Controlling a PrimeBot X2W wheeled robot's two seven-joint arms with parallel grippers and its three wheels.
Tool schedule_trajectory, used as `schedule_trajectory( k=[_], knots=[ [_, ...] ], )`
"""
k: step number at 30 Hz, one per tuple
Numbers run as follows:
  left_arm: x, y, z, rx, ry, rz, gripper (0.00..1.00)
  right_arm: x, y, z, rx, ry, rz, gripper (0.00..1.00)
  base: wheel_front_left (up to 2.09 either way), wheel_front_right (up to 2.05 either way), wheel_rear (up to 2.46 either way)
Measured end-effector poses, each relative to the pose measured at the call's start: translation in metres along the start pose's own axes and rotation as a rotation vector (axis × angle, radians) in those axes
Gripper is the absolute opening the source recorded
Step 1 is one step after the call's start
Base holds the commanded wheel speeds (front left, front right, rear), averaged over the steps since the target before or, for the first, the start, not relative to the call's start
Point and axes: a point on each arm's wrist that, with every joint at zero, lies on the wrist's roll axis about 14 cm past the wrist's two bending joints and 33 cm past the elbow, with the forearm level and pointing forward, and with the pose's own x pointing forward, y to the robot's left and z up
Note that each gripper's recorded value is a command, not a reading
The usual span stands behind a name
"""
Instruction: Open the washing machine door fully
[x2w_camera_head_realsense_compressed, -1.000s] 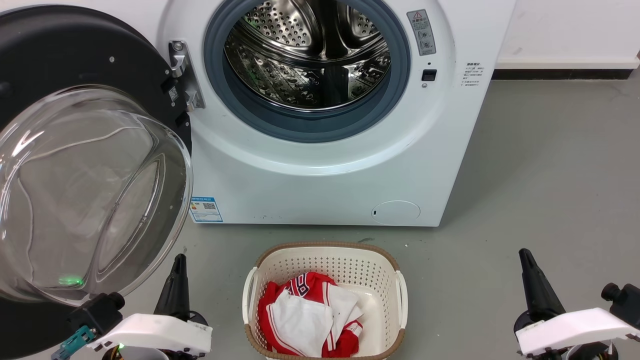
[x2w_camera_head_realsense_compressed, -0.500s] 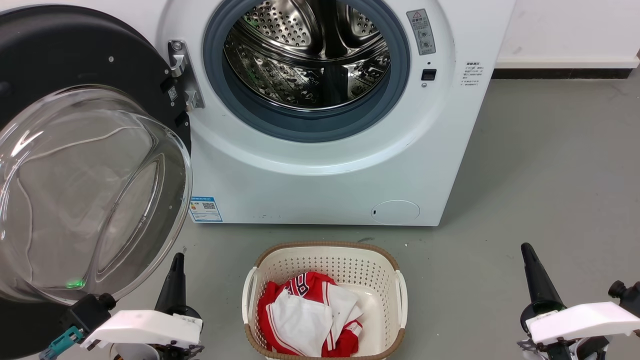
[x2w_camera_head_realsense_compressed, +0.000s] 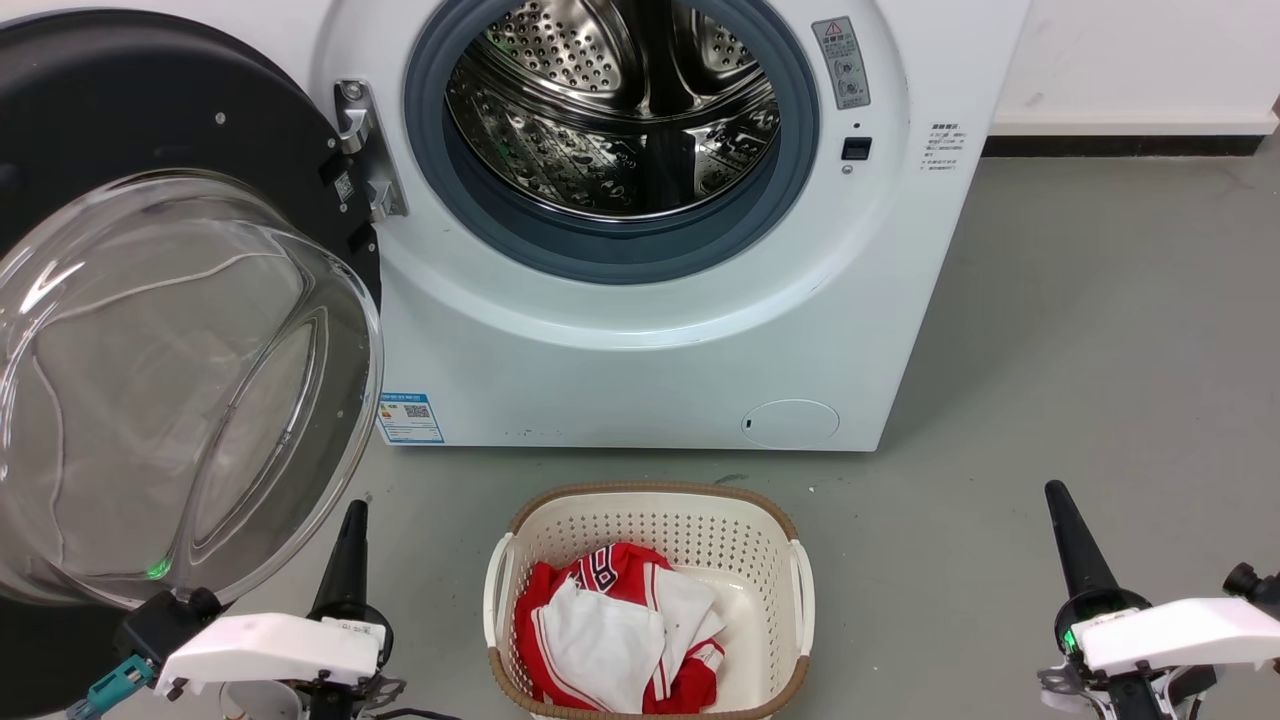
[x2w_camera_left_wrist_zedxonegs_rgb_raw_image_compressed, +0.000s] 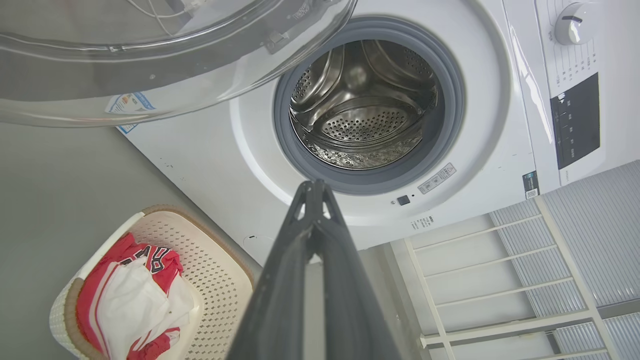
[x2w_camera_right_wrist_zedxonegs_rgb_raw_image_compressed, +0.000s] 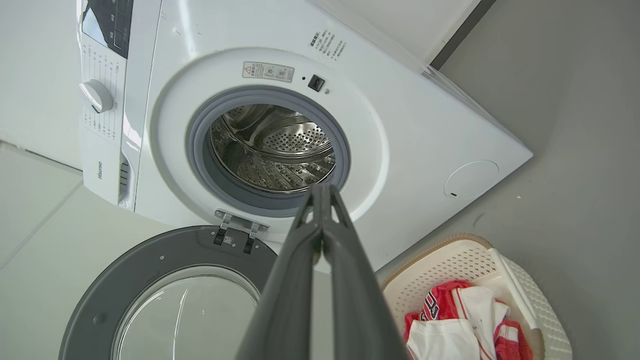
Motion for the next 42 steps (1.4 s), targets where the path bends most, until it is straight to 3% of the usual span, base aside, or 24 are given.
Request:
schedule_trajectory(
  k=[42],
  knots=[
    [0.009, -0.003, 0.003, -0.399, 0.020, -0.030, 0.00, 0.010, -0.002, 0.009, 0.387, -0.019, 0.000, 0.00, 0.00, 0.00, 0.00]
  ],
)
